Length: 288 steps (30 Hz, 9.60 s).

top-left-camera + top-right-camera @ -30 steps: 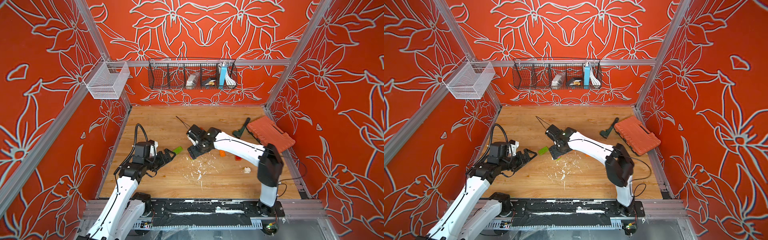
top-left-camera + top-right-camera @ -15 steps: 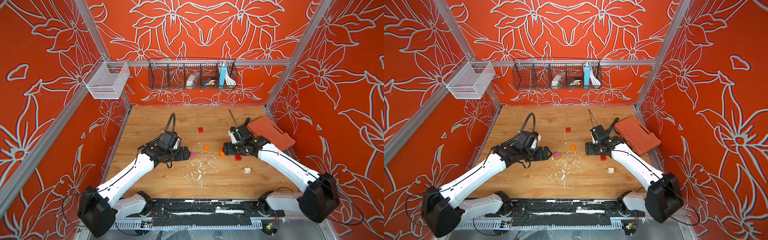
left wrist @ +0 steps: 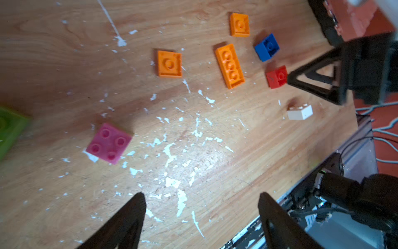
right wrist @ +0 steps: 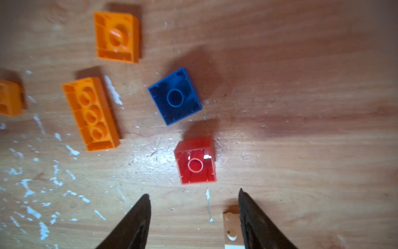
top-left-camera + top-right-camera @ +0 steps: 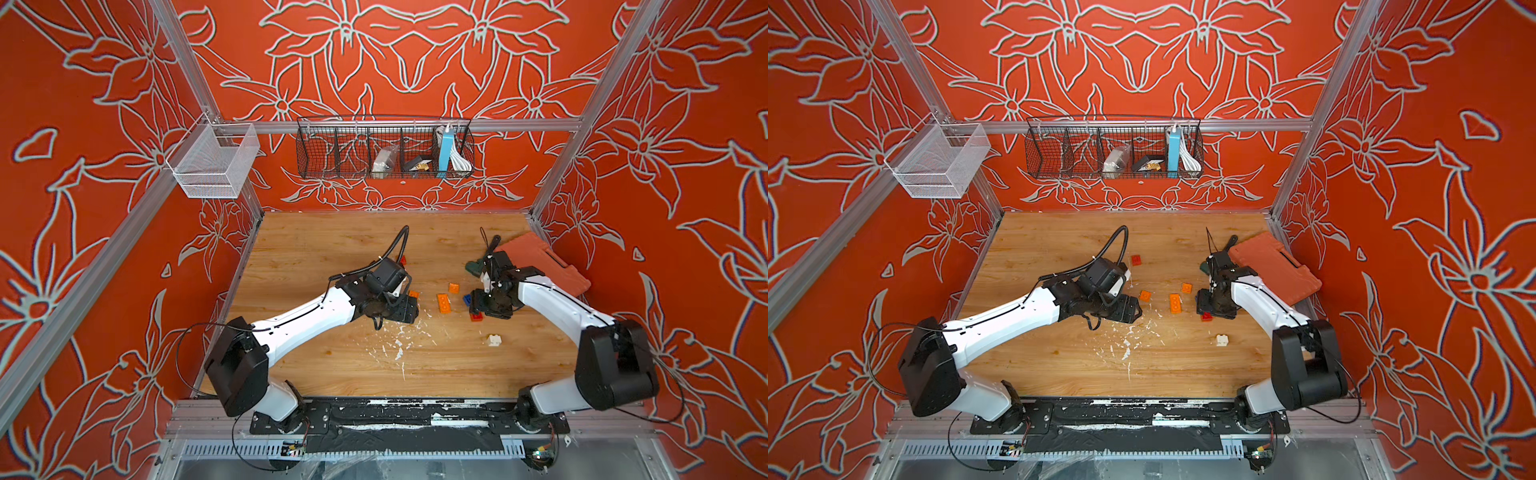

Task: Assemble the letter r with lego
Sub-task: Pick up the lego brick from the center of the board, then place the lego brick at the center of the board, then pick up the lego brick from the center of the board.

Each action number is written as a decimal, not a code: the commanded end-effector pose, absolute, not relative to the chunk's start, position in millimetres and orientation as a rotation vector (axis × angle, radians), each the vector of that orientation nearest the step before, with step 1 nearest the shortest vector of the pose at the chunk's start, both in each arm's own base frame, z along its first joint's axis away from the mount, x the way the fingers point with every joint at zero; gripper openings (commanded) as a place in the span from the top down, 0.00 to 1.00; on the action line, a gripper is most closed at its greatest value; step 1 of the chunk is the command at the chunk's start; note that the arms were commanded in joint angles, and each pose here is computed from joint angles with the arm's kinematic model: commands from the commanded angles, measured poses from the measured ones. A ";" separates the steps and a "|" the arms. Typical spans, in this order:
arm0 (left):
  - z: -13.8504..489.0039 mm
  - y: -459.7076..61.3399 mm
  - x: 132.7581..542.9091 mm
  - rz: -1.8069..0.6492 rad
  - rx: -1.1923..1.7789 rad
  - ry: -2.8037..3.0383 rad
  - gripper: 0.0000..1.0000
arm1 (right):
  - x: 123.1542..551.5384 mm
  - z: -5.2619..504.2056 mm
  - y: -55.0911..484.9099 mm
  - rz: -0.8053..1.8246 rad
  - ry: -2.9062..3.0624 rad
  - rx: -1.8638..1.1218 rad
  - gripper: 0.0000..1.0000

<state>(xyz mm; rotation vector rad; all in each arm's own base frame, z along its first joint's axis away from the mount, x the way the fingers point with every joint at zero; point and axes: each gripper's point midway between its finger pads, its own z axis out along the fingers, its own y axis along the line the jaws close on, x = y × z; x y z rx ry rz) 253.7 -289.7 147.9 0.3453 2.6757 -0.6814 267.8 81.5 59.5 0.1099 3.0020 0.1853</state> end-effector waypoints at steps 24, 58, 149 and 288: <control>153.0 -265.1 230.9 -0.677 0.295 2.626 0.18 | 279.4 33.1 80.7 0.029 3.124 -0.012 0.72; 134.0 -124.9 204.3 -0.711 -0.343 2.586 0.16 | 188.9 28.2 288.7 0.216 3.077 -0.407 0.44; 45.4 -306.0 218.8 -0.104 -0.018 2.987 0.72 | 205.5 131.5 118.6 0.640 2.640 0.143 0.49; 435.1 -245.8 187.7 -0.609 1.224 0.782 0.48 | 162.1 453.9 319.0 1.495 1.820 -0.769 0.93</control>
